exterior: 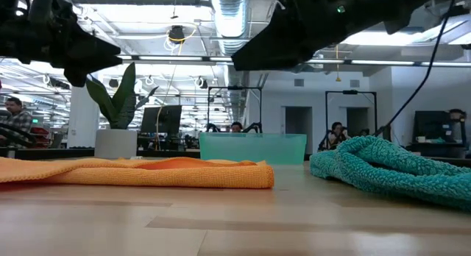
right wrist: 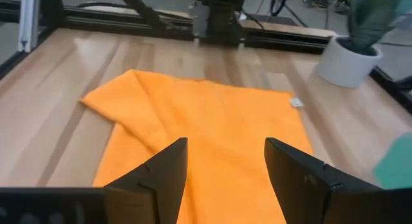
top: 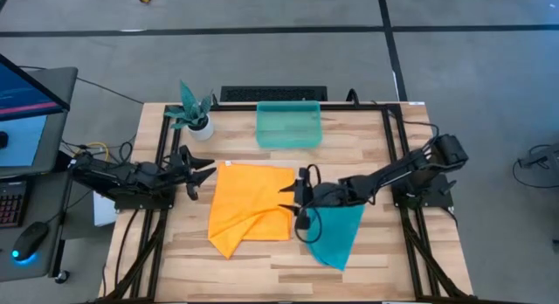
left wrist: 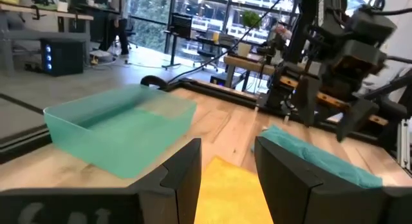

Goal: Roll microfiber towels into tight, uniform cylinder then place into a basket
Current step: Roll the yellow microfiber cloth

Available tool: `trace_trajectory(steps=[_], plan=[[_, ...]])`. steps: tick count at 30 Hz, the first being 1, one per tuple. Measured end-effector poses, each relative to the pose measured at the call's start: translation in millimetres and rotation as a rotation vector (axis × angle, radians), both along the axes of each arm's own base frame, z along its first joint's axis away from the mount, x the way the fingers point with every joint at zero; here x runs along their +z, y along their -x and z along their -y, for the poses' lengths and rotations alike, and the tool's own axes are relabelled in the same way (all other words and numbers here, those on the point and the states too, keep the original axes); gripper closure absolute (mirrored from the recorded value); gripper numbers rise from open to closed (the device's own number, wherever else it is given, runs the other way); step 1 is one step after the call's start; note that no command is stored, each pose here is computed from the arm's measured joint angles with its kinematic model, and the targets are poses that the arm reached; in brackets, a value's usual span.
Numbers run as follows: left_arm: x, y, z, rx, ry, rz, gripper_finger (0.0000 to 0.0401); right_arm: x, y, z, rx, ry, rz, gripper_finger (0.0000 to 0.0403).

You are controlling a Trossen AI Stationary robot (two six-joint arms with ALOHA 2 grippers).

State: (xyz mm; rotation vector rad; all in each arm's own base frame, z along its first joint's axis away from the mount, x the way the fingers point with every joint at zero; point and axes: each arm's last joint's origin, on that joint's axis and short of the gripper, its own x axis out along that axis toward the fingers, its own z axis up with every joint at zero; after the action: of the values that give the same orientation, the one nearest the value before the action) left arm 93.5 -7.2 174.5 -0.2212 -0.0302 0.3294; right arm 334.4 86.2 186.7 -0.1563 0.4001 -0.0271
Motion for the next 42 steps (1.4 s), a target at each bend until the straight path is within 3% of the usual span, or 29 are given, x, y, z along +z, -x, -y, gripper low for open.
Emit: trace_trajectory(steps=[15,21,31,42], plan=[[-1.0,-1.1,4.3,-0.152,0.018,-0.009,0.0266,-61.6,-31.7,-29.1,0.035,0.057,-0.182,0.0173],[-2.5,-2.3,4.6,-0.151,0.017,-0.028,0.0266,-66.8,-27.0,-22.6,-0.044,0.065,-0.305,0.0173],[-3.7,-3.3,4.7,-0.148,0.014,-0.043,0.0266,-71.6,-20.5,-18.4,-0.101,0.011,-0.392,0.0176],[-3.9,-3.3,4.7,-0.146,0.014,-0.044,0.0266,-72.1,-18.5,-24.2,-0.09,-0.031,-0.399,0.0228]])
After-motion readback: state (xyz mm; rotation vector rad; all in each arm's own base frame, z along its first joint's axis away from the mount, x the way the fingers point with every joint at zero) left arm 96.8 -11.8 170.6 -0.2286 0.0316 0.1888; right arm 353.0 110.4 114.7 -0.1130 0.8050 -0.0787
